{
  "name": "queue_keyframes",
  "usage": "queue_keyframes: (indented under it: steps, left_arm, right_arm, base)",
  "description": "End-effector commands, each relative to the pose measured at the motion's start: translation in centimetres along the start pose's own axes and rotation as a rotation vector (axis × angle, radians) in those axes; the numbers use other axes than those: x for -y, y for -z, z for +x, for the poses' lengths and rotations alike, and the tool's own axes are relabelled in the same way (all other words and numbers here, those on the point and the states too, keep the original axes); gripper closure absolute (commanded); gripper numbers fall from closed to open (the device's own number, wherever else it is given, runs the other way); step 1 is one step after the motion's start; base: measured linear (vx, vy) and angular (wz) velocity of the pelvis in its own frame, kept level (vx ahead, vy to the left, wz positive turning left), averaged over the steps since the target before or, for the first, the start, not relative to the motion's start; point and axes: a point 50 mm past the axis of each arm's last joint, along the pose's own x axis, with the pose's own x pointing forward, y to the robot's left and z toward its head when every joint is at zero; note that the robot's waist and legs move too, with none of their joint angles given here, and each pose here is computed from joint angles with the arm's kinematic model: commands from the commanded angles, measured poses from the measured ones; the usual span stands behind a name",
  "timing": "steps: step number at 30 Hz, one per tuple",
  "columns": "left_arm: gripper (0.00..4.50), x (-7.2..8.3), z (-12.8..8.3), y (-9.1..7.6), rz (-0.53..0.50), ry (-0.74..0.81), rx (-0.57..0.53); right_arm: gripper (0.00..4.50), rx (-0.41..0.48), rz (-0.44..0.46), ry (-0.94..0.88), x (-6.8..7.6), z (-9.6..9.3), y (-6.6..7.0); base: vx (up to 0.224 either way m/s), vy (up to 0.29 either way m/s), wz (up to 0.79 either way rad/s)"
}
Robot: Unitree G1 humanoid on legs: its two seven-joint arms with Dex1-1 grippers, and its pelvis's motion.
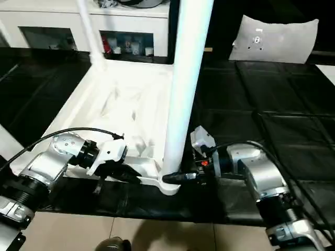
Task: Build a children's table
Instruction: Rotate leg to tighten
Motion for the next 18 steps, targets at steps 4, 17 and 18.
queue_keyframes:
  steps: [4, 17, 18]
  left_arm:
    - [4.5, -0.2, 0.2, -0.5, 0.043, 0.051, -0.019]
    - [4.5, -0.7, 1.2, -1.4, -0.046, -0.098, 0.111]
    - [4.5, -0.7, 1.3, -1.5, -0.055, -0.11, 0.124]
  right_arm:
    - [2.4, -0.023, 0.015, -0.046, -0.1, 0.1, 0.2]
    - [2.45, 0.111, 0.128, -0.001, -1.7, 2.1, 0.7]
    - [2.45, 0.121, 0.131, 0.019, -1.7, 2.3, 0.7]
  base:
    - [0.0, 0.0, 0.0]
    - [0.0, 0.0, 0.0]
    - [0.0, 0.0, 0.0]
